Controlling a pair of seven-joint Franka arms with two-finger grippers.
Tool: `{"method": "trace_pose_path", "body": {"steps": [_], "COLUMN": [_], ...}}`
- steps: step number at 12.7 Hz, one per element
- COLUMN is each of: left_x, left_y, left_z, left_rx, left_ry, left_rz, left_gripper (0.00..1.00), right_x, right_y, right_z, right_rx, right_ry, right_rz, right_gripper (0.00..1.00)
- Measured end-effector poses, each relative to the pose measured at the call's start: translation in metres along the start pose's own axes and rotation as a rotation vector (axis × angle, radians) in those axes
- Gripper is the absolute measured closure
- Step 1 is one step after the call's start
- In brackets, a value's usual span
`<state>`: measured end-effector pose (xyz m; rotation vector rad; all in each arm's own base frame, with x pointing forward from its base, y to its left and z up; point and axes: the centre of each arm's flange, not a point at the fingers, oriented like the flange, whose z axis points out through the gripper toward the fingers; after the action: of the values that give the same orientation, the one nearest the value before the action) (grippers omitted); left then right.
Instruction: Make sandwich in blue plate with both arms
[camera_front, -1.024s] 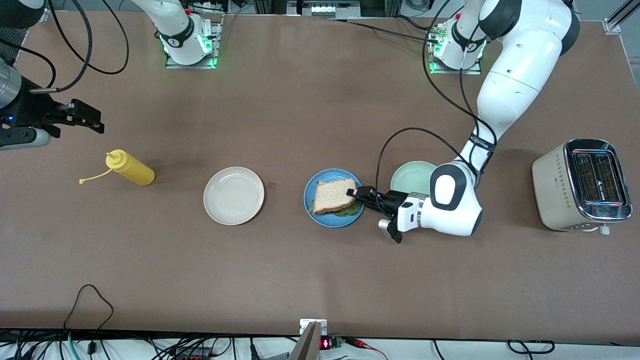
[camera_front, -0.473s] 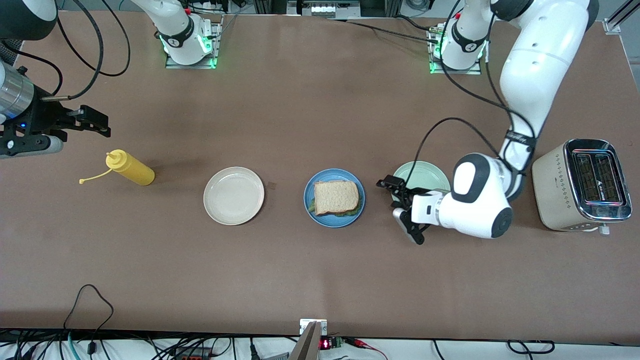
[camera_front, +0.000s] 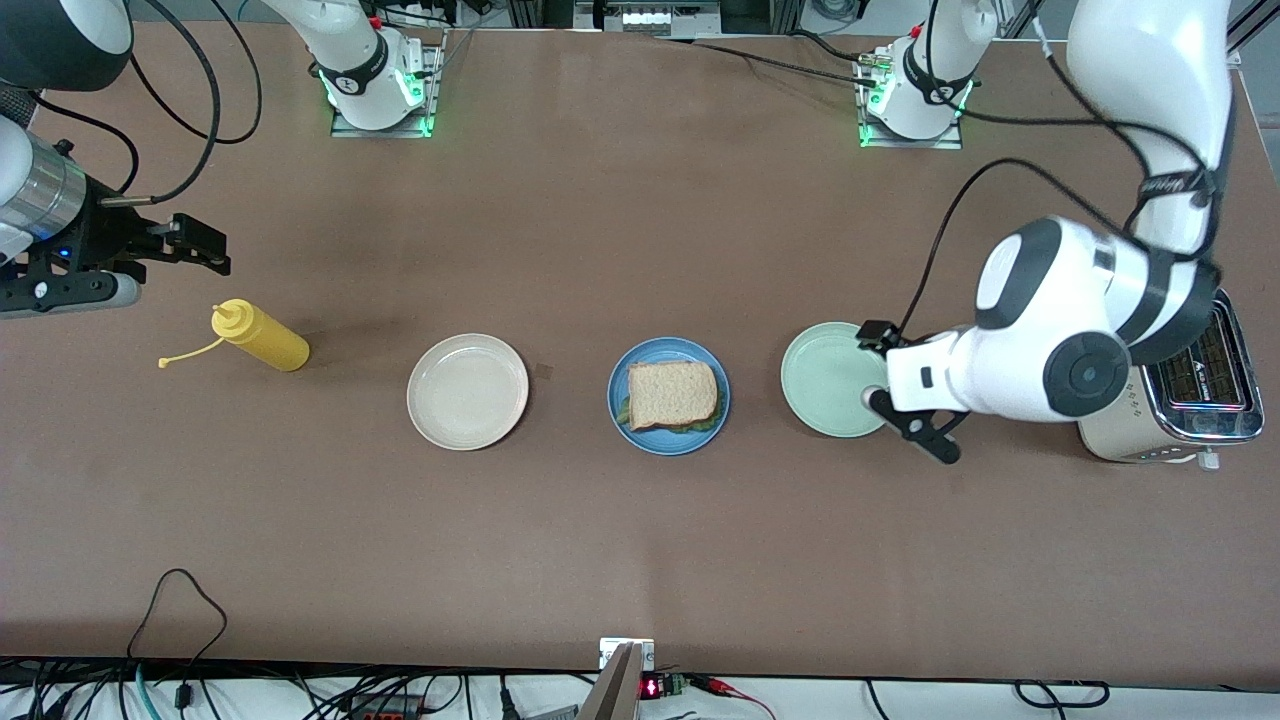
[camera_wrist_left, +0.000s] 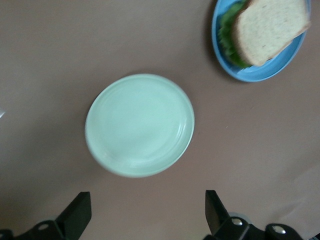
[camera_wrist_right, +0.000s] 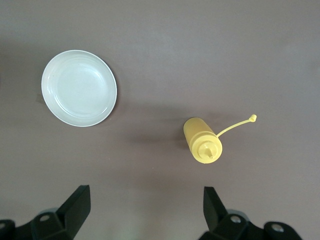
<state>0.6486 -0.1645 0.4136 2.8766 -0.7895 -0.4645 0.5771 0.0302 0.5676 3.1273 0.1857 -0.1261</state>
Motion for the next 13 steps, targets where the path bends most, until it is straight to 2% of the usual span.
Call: {"method": "trace_pose_path", "body": {"steps": [1, 4, 7, 10, 13], "left_x": [-0.013, -0.072, -0.146, -0.186, -0.186], "left_y": [0.006, -0.007, -0.032, -0.028, -0.027], "left_z": [-0.022, -0.096, -0.134, -0.132, -0.12], "left_rx": [0.04, 0.139, 0.19, 0.198, 0.149], "left_ry": [0.004, 0.094, 0.193, 0.231, 0.205], "left_rz": [-0.051, -0.24, -0.35, -0.384, -0.417], "left_gripper": [0.0, 0.0, 0.0, 0.0, 0.0], "right_x": [0.0, 0.001, 0.0, -0.001, -0.001], "right_y": [0.002, 0.008, 0.023, 0.026, 0.026], "right_z": [0.0, -0.001, -0.002, -0.002, -0.002], "right_rx": [0.0, -0.001, 0.0, 0.0, 0.0], "right_ry": [0.004, 0.011, 0.014, 0.015, 0.015], "right_rz": [0.003, 0.013, 0.039, 0.045, 0.045], "right_gripper": [0.0, 0.0, 0.0, 0.0, 0.0]}}
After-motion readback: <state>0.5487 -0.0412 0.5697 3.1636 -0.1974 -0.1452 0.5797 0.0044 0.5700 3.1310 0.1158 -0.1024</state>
